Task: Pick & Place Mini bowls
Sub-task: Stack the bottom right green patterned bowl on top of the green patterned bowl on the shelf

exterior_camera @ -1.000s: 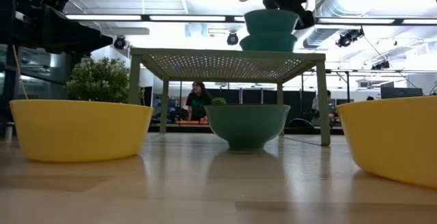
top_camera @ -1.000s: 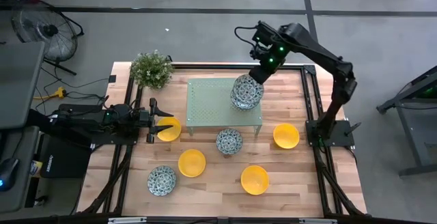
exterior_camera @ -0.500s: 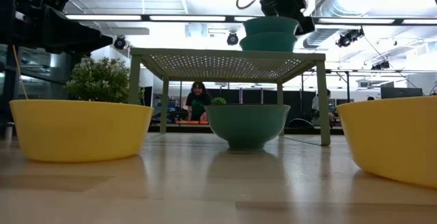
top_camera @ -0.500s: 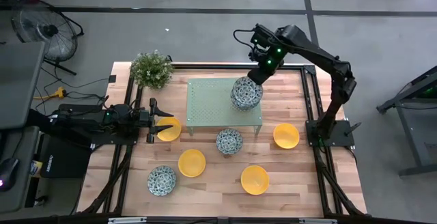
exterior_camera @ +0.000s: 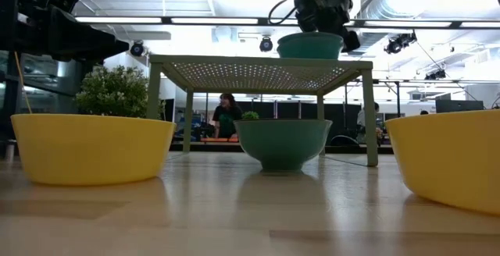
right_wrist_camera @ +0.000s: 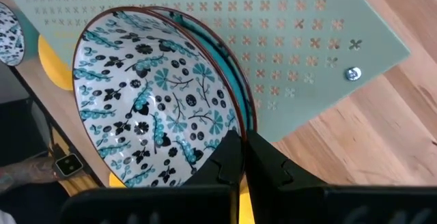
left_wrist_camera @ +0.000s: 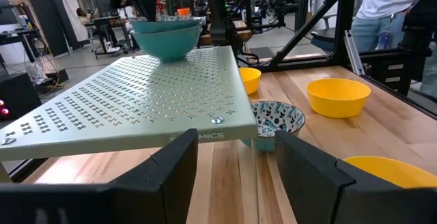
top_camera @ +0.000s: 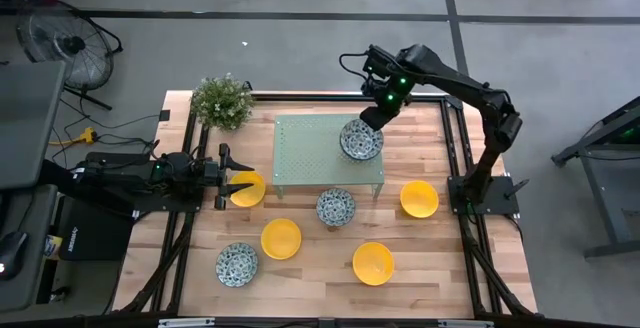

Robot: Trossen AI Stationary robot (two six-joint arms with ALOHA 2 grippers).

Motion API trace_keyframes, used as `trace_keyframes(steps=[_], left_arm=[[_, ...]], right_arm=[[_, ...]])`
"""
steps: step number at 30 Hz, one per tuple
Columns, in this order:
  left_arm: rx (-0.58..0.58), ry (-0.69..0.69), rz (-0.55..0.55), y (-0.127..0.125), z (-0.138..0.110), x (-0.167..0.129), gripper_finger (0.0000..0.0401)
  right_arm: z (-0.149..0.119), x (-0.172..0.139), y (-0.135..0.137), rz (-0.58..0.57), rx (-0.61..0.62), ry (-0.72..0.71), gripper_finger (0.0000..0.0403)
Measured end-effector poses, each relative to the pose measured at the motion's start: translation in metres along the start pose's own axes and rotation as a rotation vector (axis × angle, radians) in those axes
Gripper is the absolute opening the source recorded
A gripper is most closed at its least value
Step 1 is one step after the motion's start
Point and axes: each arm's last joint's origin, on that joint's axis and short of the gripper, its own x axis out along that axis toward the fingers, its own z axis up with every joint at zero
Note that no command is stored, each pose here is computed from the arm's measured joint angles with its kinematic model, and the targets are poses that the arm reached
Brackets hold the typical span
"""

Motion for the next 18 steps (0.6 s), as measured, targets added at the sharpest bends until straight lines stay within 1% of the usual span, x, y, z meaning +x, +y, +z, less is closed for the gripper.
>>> trace_keyframes(steps=[11, 14, 18], left_arm=[[0.0, 0.0, 0.0, 0.0, -0.0001, 0.0, 0.0191], [0.0, 0.0, 0.0, 0.0, 0.0, 0.0, 0.0191], [0.0, 0.0, 0.0, 0.0, 0.0, 0.0, 0.0191]], right_arm=[[0.0011, 0.0013, -0.0002, 0.003, -0.009, -0.01, 0.0003], [0.0021, 0.0014, -0.0001, 0.003, -0.013, -0.021, 0.0017], [0.0032, 0.0014, 0.0, 0.002, -0.017, -0.031, 0.0051]])
